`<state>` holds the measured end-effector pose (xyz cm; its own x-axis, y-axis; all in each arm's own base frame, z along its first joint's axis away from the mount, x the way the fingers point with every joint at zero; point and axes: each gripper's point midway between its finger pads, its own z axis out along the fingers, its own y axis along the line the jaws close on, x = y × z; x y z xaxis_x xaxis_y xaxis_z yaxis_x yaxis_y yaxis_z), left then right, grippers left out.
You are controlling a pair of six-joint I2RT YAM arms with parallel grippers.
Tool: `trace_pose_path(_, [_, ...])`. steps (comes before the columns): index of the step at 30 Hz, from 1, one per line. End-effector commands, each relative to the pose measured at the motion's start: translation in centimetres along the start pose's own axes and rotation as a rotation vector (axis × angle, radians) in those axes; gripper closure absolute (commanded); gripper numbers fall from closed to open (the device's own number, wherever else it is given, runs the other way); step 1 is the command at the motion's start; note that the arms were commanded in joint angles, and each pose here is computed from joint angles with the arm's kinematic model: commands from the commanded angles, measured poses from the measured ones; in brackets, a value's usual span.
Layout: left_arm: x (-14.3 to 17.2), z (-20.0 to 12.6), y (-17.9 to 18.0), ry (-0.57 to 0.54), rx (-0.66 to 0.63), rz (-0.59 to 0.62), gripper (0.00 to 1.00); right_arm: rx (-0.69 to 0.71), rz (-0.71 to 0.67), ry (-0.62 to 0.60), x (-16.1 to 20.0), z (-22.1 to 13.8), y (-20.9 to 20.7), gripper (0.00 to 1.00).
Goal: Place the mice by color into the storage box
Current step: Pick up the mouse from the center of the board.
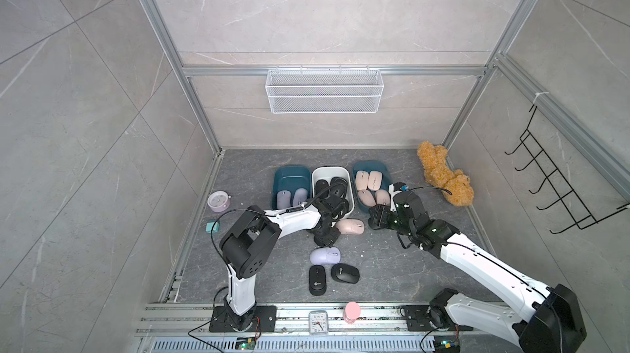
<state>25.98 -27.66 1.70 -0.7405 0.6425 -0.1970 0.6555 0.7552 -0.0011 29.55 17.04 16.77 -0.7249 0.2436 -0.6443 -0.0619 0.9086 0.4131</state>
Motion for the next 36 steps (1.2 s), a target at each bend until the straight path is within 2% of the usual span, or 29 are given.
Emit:
trace_pose_path(1, [1.8,1.3,0.0,0.068,-0.026,0.001,0.32,-0.003,0.012,-0.013,-0.5,-0.2,0.4,0.35])
trace_pose_path(7, [2.3,0.0,-0.4,0.035,-0.037,-0.060,0.41,-0.005,0.017,-0.017,-0.6,-0.3,0.4,0.35])
trace_pose_path(18, [1.5,-4.8,0.4,-0.121,-0.058,-0.198,0.44,-0.013,0.025,-0.020,-0.6,-0.3,0.5,0.35])
trace_pose_path(27, [-0.8,-9.9,1.8,-0.255,-0.115,-0.250,0.45,-0.034,0.031,-0.029,-0.9,-0.7,1.0,0.35])
trace_pose_path(36, [-5.1,-16.4,3.2,-0.428,-0.117,-0.252,0.45,-0.039,0.033,-0.047,-1.3,-1.2,1.0,0.35])
